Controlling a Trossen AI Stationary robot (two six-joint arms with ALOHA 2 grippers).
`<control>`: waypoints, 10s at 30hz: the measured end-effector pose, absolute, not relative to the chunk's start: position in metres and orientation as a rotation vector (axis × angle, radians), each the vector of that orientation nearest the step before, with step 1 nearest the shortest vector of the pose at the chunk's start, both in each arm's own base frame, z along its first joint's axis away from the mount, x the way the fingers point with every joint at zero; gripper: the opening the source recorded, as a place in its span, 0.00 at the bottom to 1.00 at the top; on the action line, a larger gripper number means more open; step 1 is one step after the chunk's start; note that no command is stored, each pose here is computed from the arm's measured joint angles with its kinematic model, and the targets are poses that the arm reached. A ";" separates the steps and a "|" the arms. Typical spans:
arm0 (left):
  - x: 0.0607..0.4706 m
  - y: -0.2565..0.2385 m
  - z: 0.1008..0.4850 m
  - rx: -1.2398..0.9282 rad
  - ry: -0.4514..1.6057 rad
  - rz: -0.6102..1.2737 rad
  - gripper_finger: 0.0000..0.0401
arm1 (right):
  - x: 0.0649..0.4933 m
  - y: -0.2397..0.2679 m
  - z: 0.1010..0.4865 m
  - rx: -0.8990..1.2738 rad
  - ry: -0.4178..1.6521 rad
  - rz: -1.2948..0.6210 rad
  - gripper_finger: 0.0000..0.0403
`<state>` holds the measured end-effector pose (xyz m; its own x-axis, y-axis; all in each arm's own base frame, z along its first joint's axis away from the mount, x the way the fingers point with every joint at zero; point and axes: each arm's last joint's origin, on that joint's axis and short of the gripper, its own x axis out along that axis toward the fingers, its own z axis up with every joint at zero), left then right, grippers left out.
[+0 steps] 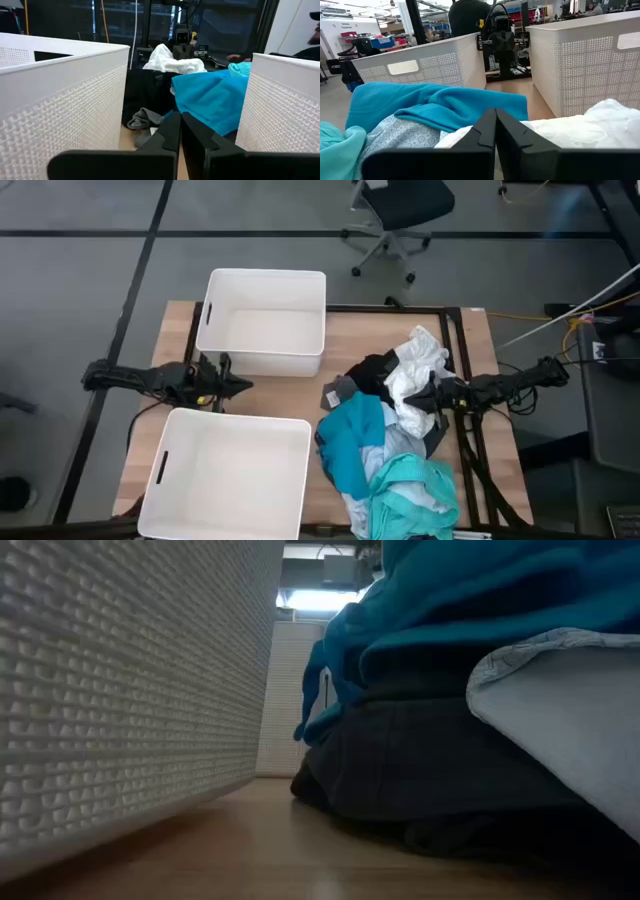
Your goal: Sort clothes
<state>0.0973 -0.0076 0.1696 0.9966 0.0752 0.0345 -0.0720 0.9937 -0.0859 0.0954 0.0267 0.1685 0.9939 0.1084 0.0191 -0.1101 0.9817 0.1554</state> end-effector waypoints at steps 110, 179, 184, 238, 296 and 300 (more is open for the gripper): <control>0.092 -0.007 0.199 0.057 -0.286 0.075 0.01 | 0.087 0.020 0.286 0.067 0.082 -0.030 0.03; 0.125 -0.013 0.280 0.282 -0.172 0.056 0.01 | 0.211 0.053 0.314 0.532 1.259 -0.585 0.77; 0.125 -0.013 0.280 0.297 -0.172 0.058 0.01 | 0.214 0.055 0.306 0.533 1.327 -0.630 0.75; 0.125 -0.013 0.283 0.315 -0.198 0.065 0.01 | 0.209 0.041 0.350 0.046 1.157 -0.715 0.08; 0.125 -0.013 0.283 0.342 -0.196 0.067 0.01 | 0.382 -0.134 0.469 -0.665 -0.518 -0.499 0.09; 0.125 -0.013 0.283 0.369 -0.196 0.070 0.01 | 0.406 -0.147 0.437 -0.622 -0.395 -0.461 0.09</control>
<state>0.1248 -0.0129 0.2825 0.9788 0.0324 0.2024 -0.1035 0.9305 0.3513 0.4061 -0.1473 0.4366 0.8268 -0.2898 0.4821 0.5207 0.7184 -0.4612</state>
